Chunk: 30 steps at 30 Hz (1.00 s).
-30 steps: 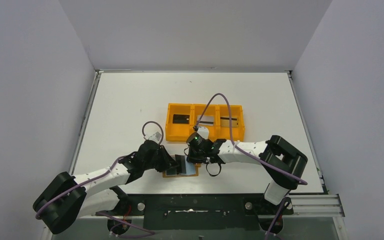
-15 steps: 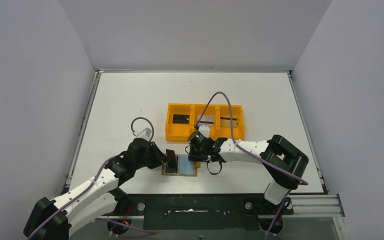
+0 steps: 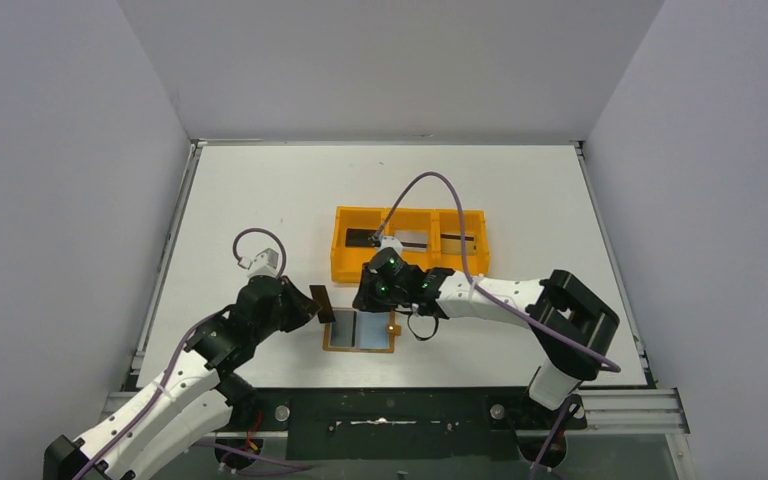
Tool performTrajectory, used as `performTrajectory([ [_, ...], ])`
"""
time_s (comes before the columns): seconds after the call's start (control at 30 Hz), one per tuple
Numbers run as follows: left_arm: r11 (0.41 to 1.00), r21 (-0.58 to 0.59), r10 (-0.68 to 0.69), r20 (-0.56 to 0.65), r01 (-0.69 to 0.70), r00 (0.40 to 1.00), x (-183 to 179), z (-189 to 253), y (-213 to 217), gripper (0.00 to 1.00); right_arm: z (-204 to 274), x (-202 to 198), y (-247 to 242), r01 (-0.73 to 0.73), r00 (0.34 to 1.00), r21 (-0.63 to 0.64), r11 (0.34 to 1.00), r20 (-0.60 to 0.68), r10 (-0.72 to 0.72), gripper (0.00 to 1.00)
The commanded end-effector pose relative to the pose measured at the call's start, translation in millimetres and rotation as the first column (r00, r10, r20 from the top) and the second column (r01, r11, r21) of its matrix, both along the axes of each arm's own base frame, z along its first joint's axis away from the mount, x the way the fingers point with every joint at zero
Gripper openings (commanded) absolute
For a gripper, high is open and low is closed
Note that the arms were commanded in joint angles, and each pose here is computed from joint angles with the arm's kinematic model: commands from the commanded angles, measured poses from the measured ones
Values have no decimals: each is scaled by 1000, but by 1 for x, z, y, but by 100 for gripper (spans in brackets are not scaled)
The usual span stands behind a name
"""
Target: Take the credit cards out of the card holder
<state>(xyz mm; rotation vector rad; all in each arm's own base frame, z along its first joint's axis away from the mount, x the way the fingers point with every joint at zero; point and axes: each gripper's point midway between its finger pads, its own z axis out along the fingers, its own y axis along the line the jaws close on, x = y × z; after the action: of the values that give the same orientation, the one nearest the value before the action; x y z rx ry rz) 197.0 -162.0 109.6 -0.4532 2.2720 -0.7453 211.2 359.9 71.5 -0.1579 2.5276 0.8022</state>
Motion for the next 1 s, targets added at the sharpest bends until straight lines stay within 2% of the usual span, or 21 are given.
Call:
performTrajectory([
  [0.0,997,-2,78,39,-78,996,4,16,14,0,3,1,37,-74,997,79,994,-10,75,14],
  [0.2,997,-11,71,32,-71,997,0,14,15,0,-37,-1,0,32,997,-114,993,-70,-40,10],
  [0.33,998,-18,68,34,-67,997,0,12,13,0,-35,-3,-10,42,998,-116,992,-48,-48,11],
  [0.5,999,-35,23,47,-21,999,3,16,3,0,-8,7,-1,7,1000,-89,996,26,-4,13],
  [0.63,998,-56,-29,69,33,997,4,22,-7,0,30,17,2,11,992,-14,1000,128,-9,24],
  [0.77,993,-83,-71,105,80,992,4,29,-15,0,57,21,-11,57,979,69,996,193,-69,42],
  [0.97,944,-188,-228,218,270,949,4,59,-43,0,84,29,-38,118,940,282,952,277,-199,61],
])
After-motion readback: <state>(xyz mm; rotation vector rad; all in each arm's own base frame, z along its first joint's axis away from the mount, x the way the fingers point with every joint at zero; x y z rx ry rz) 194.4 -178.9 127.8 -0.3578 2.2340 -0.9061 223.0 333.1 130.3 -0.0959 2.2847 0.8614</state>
